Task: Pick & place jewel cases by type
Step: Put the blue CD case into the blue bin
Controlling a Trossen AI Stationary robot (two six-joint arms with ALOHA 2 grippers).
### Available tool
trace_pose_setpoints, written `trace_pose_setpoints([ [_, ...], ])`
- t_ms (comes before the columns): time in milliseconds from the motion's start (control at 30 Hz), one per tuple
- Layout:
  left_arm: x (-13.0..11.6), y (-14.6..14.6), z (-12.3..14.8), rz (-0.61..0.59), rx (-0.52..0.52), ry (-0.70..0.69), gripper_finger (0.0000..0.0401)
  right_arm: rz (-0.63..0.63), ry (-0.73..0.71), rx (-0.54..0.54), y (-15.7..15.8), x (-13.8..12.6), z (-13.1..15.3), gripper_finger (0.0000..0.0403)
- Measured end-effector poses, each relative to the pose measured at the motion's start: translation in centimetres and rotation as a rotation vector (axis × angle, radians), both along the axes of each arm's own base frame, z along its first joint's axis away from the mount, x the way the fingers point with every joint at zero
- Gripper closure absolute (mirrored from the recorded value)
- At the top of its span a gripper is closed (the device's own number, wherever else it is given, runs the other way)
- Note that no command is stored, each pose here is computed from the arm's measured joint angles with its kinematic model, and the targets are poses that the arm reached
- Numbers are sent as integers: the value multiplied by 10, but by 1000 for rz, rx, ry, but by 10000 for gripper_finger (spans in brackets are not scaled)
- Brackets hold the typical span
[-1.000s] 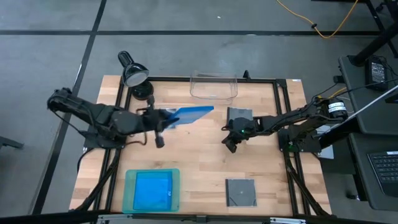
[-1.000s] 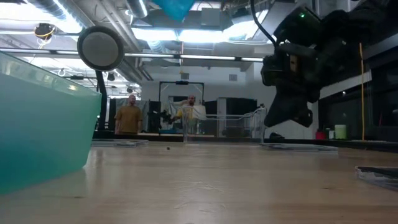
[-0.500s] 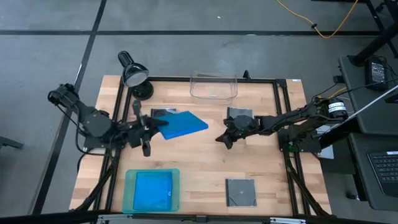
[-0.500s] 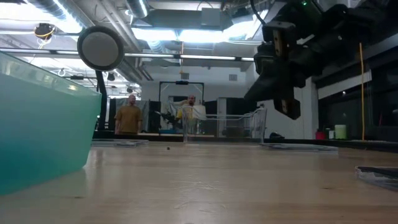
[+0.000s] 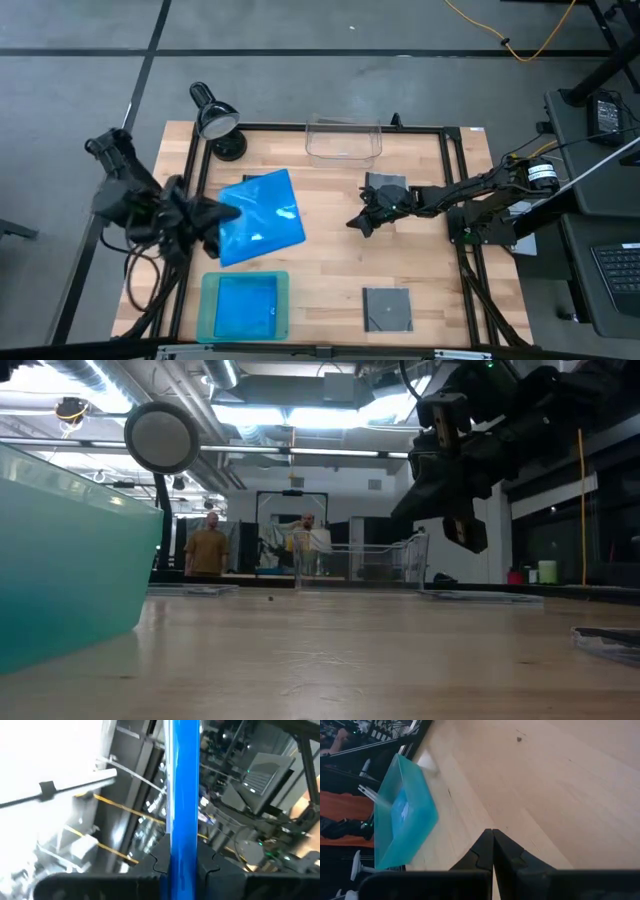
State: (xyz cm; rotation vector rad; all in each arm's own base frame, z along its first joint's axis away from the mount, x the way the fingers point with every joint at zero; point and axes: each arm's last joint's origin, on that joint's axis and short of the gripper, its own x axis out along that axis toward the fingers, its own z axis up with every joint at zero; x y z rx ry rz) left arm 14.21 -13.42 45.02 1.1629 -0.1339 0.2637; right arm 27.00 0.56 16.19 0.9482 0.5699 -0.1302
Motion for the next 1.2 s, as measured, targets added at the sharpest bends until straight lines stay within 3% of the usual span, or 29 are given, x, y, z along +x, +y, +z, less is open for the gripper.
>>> trace_pose_setpoints([
  [333,-19,-9,11,-21,133,-54,381,-22,5,16,0,0,0,396],
  [533,-19,-9,11,-19,46,-47,380,-48,5,15,-5,0,0,396],
  [933,-27,7,14,-22,-531,-89,380,-102,3,-12,-12,0,0,396],
  [1200,-37,22,20,-117,-969,-193,379,-89,1,-33,-12,0,0,396],
])
